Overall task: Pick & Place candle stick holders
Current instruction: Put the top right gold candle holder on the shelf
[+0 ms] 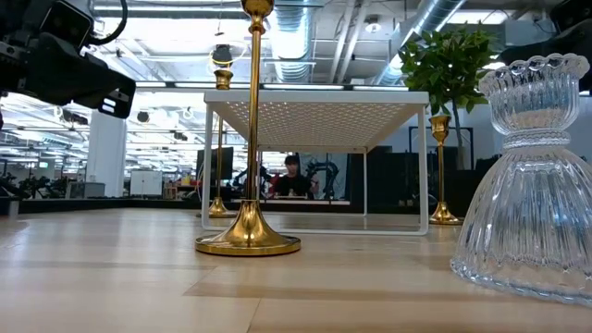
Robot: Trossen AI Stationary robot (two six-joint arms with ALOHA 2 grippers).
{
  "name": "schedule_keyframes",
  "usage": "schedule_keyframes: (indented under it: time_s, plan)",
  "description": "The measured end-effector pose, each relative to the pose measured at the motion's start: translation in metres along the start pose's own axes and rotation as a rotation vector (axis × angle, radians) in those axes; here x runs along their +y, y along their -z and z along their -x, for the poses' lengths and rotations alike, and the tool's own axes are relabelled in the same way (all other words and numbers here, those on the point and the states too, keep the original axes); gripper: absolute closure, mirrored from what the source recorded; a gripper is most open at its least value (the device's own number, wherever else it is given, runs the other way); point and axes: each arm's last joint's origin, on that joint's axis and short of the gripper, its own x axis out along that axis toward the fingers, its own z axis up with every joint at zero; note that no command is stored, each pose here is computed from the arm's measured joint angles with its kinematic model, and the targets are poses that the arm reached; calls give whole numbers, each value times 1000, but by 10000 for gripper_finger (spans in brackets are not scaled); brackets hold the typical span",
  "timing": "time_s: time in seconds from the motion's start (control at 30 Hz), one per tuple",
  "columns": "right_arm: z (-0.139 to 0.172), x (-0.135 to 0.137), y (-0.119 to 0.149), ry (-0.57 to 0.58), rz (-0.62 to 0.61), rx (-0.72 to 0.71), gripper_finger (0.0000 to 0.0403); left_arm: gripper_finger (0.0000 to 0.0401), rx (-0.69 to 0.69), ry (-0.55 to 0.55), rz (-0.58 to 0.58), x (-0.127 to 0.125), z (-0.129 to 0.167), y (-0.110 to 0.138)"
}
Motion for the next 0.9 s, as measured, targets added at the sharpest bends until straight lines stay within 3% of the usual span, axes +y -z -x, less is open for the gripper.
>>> schedule_keyframes:
  time_s: [0.47,0.9]
  plan:
    - [0,-2,-1,60,54,-16,403,390,-13,-1,-1,0,0,-1]
    - [0,-2,-1,57,-6,-19,403,390,-23,-10,-2,0,0,-2]
